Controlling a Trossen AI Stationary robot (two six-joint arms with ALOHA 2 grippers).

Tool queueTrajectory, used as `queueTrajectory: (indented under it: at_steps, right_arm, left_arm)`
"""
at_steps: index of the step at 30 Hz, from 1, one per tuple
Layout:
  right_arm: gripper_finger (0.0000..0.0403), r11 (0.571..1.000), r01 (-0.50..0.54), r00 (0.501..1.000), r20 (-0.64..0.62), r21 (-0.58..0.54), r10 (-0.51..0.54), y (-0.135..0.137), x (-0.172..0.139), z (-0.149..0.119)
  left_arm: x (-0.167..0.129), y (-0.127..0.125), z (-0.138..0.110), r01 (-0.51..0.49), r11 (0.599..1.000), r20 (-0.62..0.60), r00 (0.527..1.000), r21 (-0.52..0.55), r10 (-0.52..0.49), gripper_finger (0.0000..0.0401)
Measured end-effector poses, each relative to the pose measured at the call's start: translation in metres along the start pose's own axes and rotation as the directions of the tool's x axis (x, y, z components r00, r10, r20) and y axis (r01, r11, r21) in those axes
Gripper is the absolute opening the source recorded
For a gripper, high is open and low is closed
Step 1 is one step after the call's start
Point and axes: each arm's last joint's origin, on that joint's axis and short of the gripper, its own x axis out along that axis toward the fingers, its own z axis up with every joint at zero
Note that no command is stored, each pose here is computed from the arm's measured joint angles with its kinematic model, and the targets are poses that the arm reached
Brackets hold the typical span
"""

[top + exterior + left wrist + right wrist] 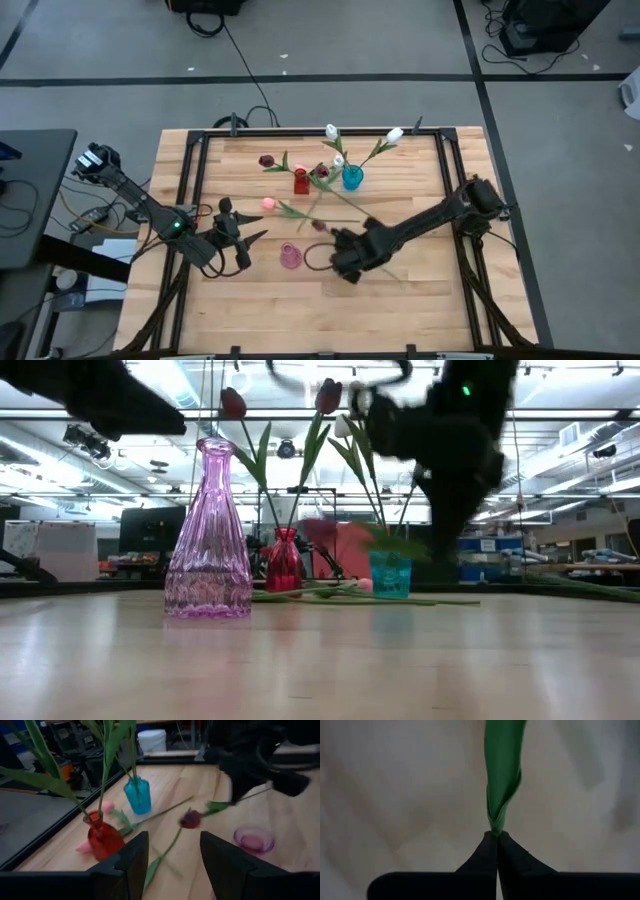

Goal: Sort flowers into vase by color
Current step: Put the red flower into the red vase

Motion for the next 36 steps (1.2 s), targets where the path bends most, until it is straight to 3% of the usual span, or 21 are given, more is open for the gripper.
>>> queueTrajectory:
  at_steps: [5,9,13,21,31,36]
  right_arm:
    - [0.0006,0.994,-0.051,0.951,0.297,-0.1,0.079,-0.005,-0.034,0.023]
    - [0.0006,0.979,-0.075,0.855,0.493,-0.189,0.16,-0.003,-0.053,0.044]
    - [0.0006,0.967,-0.053,0.764,0.613,-0.251,0.201,0.002,-0.062,0.058]
    - [0.0006,0.949,-0.058,0.611,0.74,-0.311,0.28,0.005,-0.071,0.075]
    - [0.0007,0.941,-0.065,0.559,0.769,-0.331,0.309,0.003,-0.076,0.083]
    - [0.0008,0.937,-0.047,0.552,0.773,-0.345,0.312,0.003,-0.077,0.084]
  left_arm:
    - [0.004,0.0,0.011,-0.005,0.999,0.064,0.998,-0.048,0.008,0.0184]
    - [0.009,0.004,0.017,-0.024,0.998,0.088,0.996,-0.058,0.029,0.0184]
    - [0.015,0.006,0.024,0.021,0.996,0.12,0.993,-0.092,-0.01,0.0184]
    - [0.023,0.002,0.03,0.126,0.99,0.165,0.98,-0.062,-0.114,0.0184]
    - [0.035,-0.002,0.036,0.173,0.984,0.24,0.958,-0.042,-0.158,0.0185]
    - [0.04,-0.002,0.039,0.166,0.985,0.284,0.948,-0.052,-0.145,0.0211]
